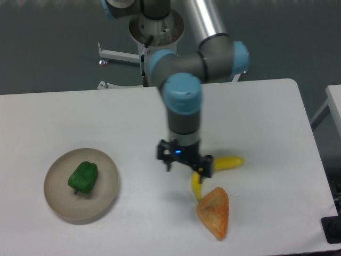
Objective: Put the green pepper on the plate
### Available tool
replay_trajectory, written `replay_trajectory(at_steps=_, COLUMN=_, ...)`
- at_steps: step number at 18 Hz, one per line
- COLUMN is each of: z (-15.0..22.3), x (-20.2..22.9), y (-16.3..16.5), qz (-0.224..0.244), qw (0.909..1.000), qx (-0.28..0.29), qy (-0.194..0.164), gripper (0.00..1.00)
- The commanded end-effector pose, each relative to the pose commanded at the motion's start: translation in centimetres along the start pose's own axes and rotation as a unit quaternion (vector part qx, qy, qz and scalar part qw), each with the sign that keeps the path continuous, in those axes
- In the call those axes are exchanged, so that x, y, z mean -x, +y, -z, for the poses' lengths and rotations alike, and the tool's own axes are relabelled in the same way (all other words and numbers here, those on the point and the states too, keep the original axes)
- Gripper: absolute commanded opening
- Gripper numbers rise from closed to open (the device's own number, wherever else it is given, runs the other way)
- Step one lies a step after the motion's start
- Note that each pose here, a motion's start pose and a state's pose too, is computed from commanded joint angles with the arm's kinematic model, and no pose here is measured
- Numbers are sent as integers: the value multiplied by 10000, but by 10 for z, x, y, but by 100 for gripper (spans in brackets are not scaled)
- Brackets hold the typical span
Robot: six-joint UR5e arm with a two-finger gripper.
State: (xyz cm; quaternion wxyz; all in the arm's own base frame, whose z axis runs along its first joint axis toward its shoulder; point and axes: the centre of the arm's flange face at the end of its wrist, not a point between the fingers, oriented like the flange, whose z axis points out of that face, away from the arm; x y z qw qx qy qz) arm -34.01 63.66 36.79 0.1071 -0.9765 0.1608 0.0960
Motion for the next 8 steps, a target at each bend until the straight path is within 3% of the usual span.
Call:
replay_trajectory(at_steps=5, z=2, x=28, y=34, qz=-847, qw=9961, qx=208, qy=-107, gripper=100)
replay_trajectory(at_steps=8, z=-1, x=33, y=42, qz=-1003, qw=9946, qx=239, qy=-84, gripper=100)
